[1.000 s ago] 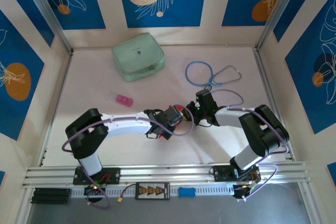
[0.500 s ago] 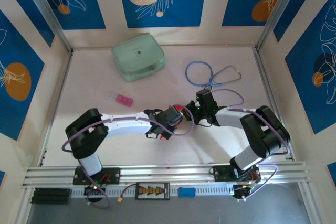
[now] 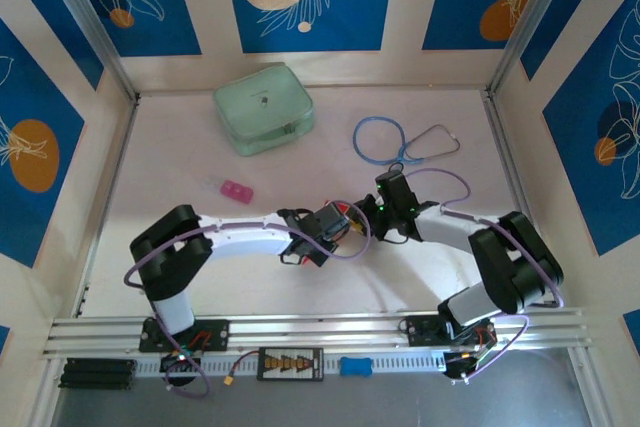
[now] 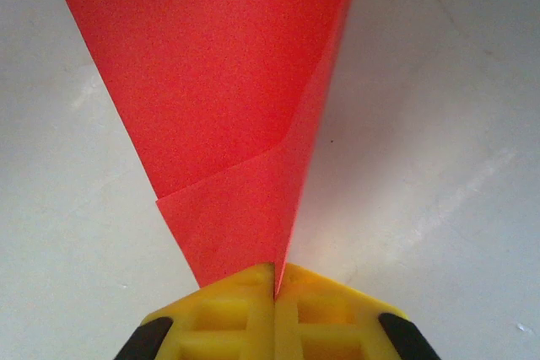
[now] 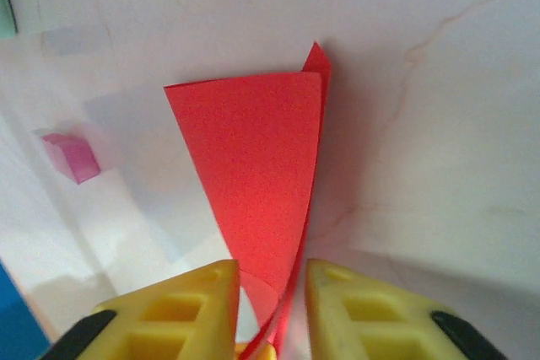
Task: Fold a paper plane with a square sheet of paper (pick it up from the middle)
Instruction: Perform the fifth fold on the wing at the bottom-center of the table.
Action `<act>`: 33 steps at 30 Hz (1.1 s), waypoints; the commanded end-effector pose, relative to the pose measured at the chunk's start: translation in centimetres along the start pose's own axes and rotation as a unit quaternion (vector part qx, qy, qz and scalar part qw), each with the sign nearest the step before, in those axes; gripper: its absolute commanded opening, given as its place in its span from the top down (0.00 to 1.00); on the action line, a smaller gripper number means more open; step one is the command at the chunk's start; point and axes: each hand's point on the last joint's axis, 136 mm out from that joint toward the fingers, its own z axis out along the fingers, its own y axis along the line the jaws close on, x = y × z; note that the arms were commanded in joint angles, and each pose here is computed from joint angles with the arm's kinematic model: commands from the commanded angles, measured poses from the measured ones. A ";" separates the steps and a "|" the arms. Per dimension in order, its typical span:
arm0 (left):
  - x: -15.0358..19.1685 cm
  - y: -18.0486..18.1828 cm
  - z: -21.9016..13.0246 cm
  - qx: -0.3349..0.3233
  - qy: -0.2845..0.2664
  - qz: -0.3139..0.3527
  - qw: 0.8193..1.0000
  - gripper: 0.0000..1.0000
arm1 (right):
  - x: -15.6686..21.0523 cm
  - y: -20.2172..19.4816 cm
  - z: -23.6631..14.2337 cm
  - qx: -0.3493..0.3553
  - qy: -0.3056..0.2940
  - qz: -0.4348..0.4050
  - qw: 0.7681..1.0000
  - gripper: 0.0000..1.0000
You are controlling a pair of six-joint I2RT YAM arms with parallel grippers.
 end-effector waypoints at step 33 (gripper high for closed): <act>-0.7 -1.2 0.4 0.264 -0.034 -0.137 0.954 1.00 | 2.7 -1.3 -4.4 -0.049 -0.061 -0.161 0.984 0.73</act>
